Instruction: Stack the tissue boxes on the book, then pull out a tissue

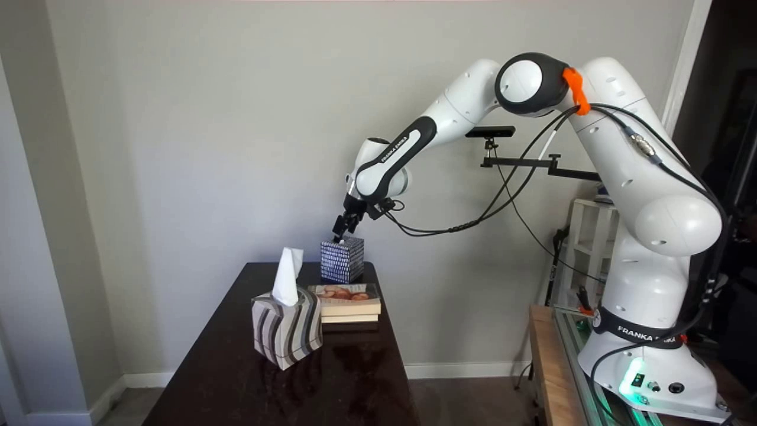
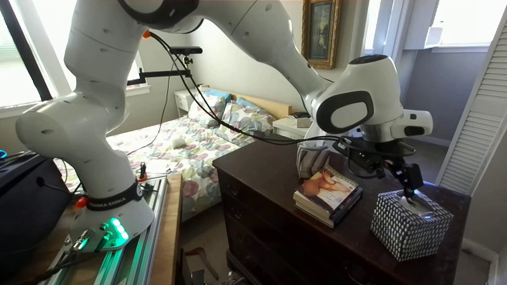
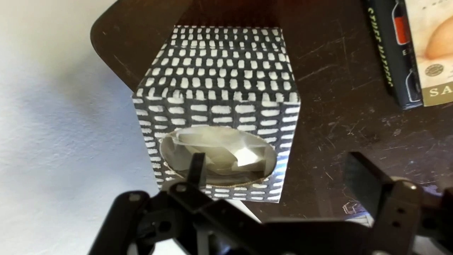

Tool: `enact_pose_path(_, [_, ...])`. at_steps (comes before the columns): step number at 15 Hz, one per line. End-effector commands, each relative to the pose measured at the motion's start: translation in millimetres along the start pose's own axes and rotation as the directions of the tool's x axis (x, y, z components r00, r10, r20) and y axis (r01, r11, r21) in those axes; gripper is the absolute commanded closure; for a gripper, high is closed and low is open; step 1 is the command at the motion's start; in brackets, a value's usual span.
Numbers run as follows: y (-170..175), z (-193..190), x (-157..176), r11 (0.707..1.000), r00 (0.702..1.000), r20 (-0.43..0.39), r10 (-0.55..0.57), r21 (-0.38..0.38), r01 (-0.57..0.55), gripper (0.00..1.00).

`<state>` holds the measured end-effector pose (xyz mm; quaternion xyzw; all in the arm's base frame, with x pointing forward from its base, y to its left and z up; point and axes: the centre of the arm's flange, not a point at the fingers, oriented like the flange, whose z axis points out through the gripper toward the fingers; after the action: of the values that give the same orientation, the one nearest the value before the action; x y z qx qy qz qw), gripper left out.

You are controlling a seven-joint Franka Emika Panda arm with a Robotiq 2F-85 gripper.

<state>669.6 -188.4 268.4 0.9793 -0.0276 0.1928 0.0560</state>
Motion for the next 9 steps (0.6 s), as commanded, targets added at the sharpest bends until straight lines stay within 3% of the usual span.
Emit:
enact_pose_path(1, [3.6, 25.9, 20.3, 1.0, 0.999, -0.038, 0.008, 0.024, -0.007, 0.0])
enact_pose_path(4, [-1.8, 38.7, 22.4, 0.999, 1.0, -0.018, 0.014, 0.029, -0.014, 0.03])
enact_pose_path(6, [-5.8, 44.8, 19.8, 0.999, 1.0, -0.009, 0.012, 0.035, -0.012, 0.27])
enact_pose_path(9, [-10.3, 47.4, 17.0, 0.998, 1.0, 0.008, 0.012, 0.056, -0.013, 0.47])
